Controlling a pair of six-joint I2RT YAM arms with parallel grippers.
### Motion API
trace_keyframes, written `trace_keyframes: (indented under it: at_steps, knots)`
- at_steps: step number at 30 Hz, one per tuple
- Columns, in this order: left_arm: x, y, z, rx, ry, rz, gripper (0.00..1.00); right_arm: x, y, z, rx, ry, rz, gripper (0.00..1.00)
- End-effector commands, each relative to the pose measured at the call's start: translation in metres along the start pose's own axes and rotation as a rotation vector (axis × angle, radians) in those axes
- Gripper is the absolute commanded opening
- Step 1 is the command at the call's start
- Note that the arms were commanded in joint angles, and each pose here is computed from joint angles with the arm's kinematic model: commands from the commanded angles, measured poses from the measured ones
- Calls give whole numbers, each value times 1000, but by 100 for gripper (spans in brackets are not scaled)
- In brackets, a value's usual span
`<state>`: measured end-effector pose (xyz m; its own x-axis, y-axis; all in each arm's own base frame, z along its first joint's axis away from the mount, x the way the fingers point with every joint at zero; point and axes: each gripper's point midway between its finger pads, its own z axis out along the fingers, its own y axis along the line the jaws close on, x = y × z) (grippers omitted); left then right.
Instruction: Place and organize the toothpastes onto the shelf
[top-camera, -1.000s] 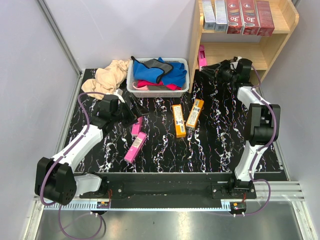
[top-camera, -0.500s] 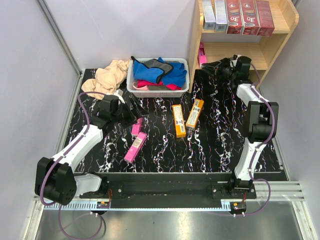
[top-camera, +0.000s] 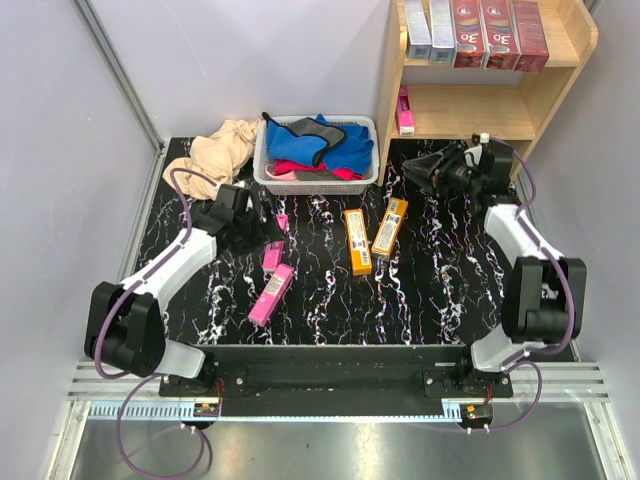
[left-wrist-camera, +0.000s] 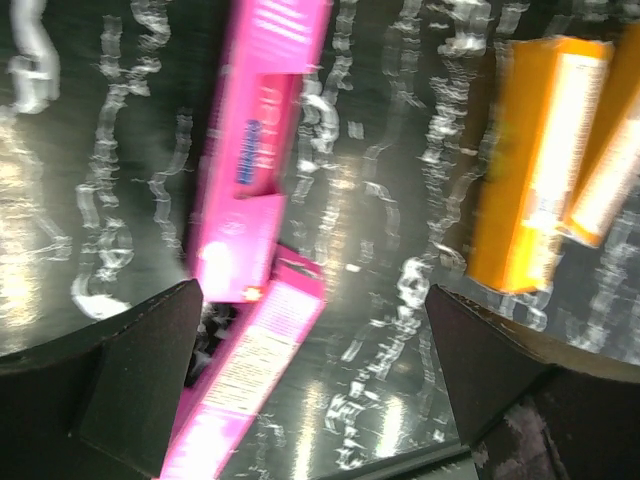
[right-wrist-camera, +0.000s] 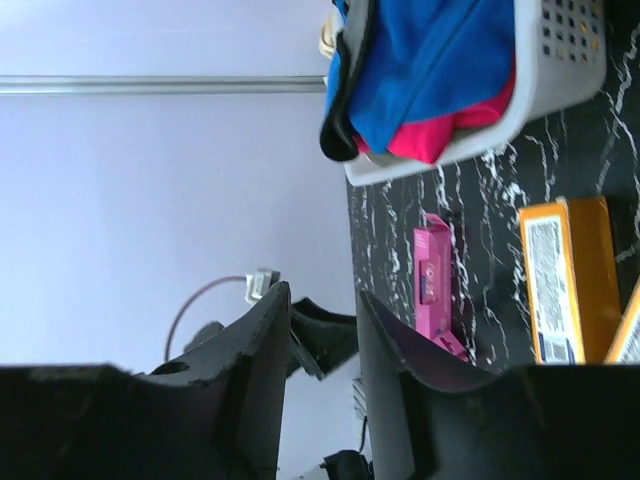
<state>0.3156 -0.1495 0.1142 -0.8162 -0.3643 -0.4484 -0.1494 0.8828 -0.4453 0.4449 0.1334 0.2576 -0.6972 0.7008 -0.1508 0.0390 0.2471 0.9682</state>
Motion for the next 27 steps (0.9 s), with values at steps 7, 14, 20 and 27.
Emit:
trace_keyframes:
  at_steps: [7,14,20,27]
  knots:
    - [-35,25,24,-236,-41,162,99,50,-25,-43,79,13,-107,63]
    - [-40,20,56,-259,12,216,93,85,-74,-59,150,67,-82,70]
    - [-35,21,86,-275,67,252,78,101,-98,-66,189,91,-58,71]
    - [-31,24,112,-280,117,278,63,106,-104,-69,200,100,-58,71]
